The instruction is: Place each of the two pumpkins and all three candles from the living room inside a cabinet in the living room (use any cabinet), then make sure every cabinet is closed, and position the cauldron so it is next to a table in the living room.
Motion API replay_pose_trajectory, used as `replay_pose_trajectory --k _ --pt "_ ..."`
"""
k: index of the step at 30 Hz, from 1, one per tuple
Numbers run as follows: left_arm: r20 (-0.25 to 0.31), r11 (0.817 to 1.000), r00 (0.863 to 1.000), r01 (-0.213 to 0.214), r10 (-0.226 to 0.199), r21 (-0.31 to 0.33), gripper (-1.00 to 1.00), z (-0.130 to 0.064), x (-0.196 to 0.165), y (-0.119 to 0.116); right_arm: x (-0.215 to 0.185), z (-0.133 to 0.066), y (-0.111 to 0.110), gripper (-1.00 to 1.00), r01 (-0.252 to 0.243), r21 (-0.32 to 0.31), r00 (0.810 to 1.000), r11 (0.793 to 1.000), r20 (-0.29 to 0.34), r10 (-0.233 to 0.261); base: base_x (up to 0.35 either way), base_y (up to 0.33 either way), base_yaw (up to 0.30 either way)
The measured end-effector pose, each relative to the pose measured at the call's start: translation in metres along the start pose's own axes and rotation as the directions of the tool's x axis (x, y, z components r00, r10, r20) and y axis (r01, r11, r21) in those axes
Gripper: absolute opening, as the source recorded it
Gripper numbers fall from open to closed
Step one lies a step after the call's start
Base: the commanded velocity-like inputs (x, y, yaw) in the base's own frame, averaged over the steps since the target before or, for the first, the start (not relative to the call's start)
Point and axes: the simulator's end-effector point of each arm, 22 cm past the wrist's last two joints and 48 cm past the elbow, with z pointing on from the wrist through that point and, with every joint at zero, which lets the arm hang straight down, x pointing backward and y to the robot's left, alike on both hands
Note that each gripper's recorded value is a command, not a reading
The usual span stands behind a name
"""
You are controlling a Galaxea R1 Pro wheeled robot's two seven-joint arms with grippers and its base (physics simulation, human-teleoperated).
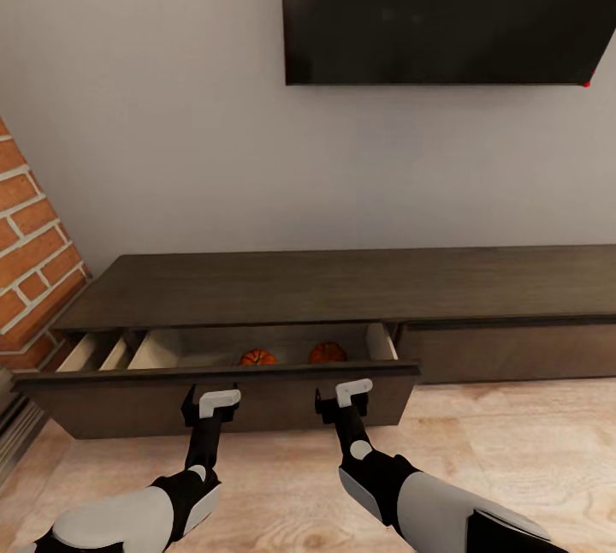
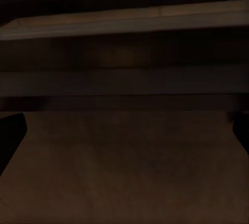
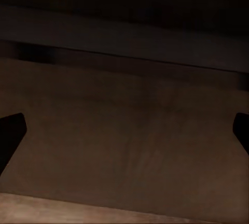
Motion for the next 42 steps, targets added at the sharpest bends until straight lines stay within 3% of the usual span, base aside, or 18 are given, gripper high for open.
replay_pose_trajectory --k 42 --pt "0.001 1.000 1.000 -0.010 0.010 0.011 1.00 -0.0001 0.0000 -0.0025 0.0000 0.0000 0.0002 1.00 0.001 -0.001 1.000 1.000 0.000 -0.001 0.120 0.000 0.000"
